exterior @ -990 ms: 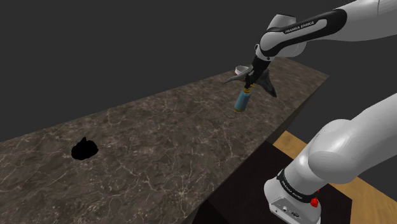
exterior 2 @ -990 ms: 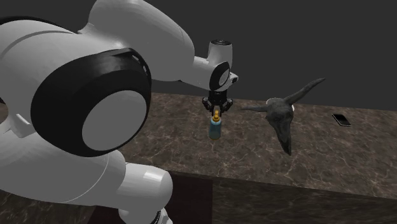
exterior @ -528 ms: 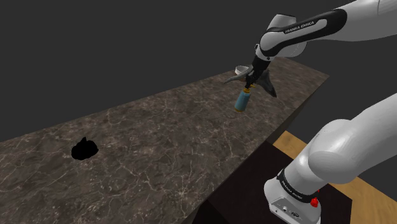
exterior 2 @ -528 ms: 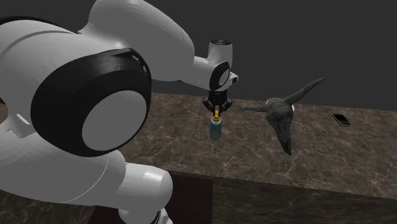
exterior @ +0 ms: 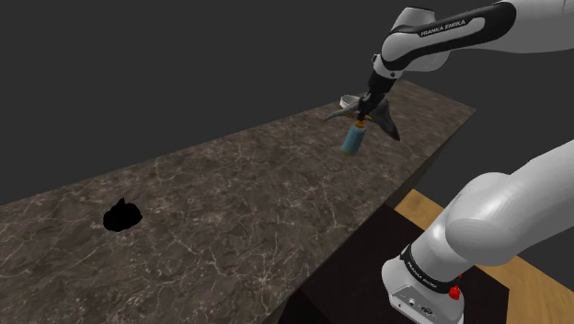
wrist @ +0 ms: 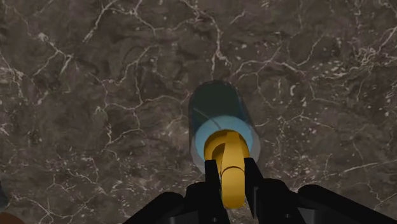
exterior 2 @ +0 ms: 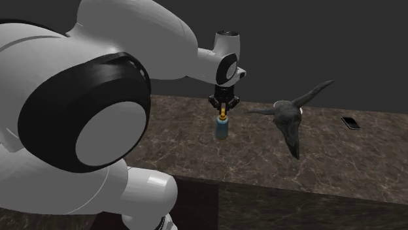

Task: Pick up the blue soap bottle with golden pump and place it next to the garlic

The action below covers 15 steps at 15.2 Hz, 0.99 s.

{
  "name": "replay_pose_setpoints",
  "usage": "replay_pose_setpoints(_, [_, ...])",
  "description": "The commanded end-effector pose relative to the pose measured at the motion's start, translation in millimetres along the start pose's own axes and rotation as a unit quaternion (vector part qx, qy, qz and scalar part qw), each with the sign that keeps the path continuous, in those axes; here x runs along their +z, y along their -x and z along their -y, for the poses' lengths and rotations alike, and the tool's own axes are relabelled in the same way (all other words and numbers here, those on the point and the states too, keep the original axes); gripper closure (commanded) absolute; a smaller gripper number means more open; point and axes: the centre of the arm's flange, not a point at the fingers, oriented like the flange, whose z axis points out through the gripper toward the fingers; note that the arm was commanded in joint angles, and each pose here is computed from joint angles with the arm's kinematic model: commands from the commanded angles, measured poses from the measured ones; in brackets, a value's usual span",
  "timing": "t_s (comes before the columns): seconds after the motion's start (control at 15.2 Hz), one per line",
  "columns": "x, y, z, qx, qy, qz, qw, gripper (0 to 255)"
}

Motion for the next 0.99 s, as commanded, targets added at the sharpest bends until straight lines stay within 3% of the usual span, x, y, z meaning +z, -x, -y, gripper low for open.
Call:
replay_pose_setpoints(0.0, [-11.2,-1.2,-0.7,0.0,0.0,0.0,1.0,255])
replay_pose_setpoints(0.92, [-84.7,-8.1,-2.9,0.0,0.0,0.0,1.0,255])
